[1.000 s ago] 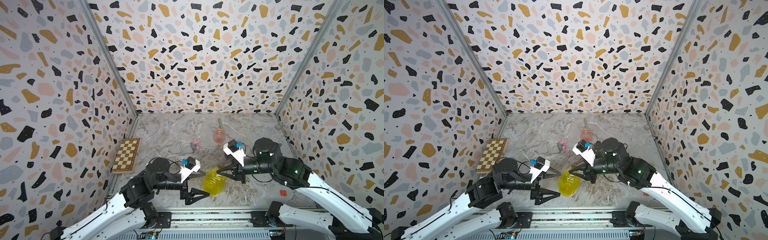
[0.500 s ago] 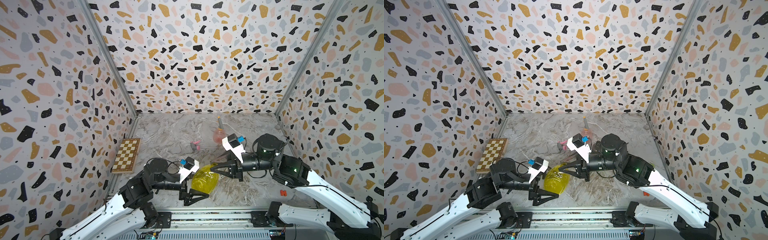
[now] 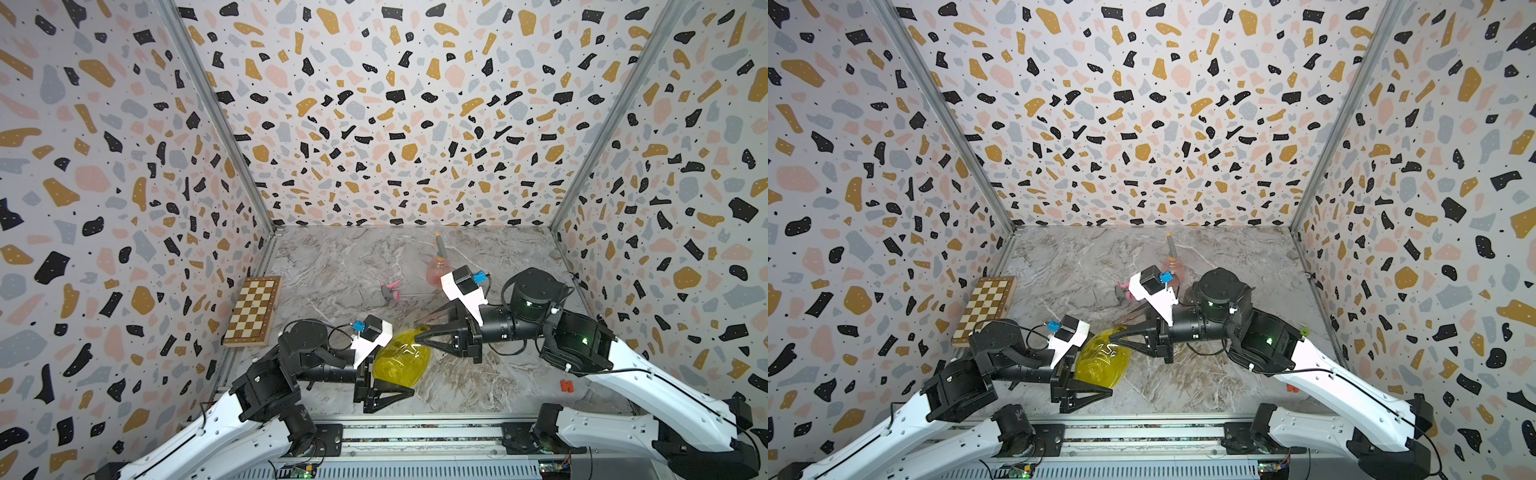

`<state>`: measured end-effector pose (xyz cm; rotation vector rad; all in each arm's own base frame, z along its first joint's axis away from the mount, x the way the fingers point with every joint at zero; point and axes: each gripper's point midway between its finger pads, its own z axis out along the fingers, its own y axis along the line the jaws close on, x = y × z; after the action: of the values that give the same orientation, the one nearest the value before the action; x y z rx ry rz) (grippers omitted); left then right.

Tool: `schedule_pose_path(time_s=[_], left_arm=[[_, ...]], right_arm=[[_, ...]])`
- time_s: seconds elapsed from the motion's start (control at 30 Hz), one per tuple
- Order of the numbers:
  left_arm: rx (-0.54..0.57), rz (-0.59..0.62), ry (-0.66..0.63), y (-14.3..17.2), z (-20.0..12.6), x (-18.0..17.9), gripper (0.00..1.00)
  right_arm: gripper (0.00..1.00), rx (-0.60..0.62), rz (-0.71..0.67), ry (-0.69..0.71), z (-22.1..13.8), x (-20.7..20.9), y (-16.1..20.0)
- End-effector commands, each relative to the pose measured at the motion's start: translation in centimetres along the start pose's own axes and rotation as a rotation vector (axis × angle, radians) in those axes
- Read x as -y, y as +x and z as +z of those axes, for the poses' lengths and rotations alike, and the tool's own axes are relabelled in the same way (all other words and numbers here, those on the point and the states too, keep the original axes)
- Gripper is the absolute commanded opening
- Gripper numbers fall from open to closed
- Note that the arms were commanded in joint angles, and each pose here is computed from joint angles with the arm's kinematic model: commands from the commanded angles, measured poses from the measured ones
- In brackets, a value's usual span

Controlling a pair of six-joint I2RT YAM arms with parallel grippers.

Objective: Attach spray nozzles to spray bottles
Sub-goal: Pick up the spray bottle from the center of the board, then pick up the spray nozzle from the center of the board.

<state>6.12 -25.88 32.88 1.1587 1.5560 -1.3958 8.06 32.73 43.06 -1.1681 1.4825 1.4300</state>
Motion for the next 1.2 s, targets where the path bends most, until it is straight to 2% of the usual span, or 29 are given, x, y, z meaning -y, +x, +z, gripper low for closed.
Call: schedule_pose_path(time_s=[0.0, 0.2, 0.23, 0.3, 0.37, 0.43, 0.53, 0.6, 0.7, 0.87, 0.97, 1.17], left_arm=[[0.040, 0.043, 0.029, -1.3, -0.4, 0.9, 0.91], [0.041, 0.045, 0.028, -1.3, -0.5, 1.0, 0.85], [0.041, 0.045, 0.029, -1.3, -0.6, 1.1, 0.83], [0.042, 0.048, 0.027, -1.4, -0.6, 1.1, 0.79], [0.045, 0.052, 0.020, -1.4, -0.7, 1.0, 0.74], [0.048, 0.054, 0.017, -1.5, -0.8, 1.1, 0.68], [0.048, 0.057, 0.008, -1.6, -1.0, 1.1, 0.58], [0.051, 0.063, -0.001, -1.7, -1.2, 1.2, 0.50], [0.070, 0.076, -0.037, -2.2, -2.0, 1.2, 0.31], [0.165, 0.086, -0.182, -4.5, -4.3, 0.6, 0.00], [0.218, 0.071, -0.314, -5.9, -6.0, -0.6, 0.00], [0.249, 0.056, -0.426, -6.7, -8.0, -1.3, 0.00]], right_arm=[[0.00, 0.070, -0.041, -0.009, -0.8, -1.1, -2.3], [0.01, 0.077, -0.038, 0.004, -0.9, -0.9, -2.5], [0.07, 0.079, -0.036, 0.007, -0.9, -0.9, -2.5], [0.25, 0.088, -0.035, 0.022, -1.1, -0.7, -2.7], [0.50, 0.098, -0.035, 0.037, -1.3, -0.6, -2.9], [0.61, 0.116, -0.042, 0.065, -1.7, -0.5, -3.5], [0.71, 0.179, -0.044, 0.191, -3.1, 0.9, -4.8], [0.73, 0.212, -0.035, 0.294, -4.4, 2.2, -5.4], [0.72, 0.186, 0.021, 0.400, -5.3, 5.7, -4.8], [0.71, 0.045, 0.166, 0.485, -4.1, 13.5, 0.3], [0.69, -0.100, 0.211, 0.526, -1.6, 17.7, 4.7], [0.63, -0.388, 0.245, 0.645, 2.7, 26.1, 13.8]])
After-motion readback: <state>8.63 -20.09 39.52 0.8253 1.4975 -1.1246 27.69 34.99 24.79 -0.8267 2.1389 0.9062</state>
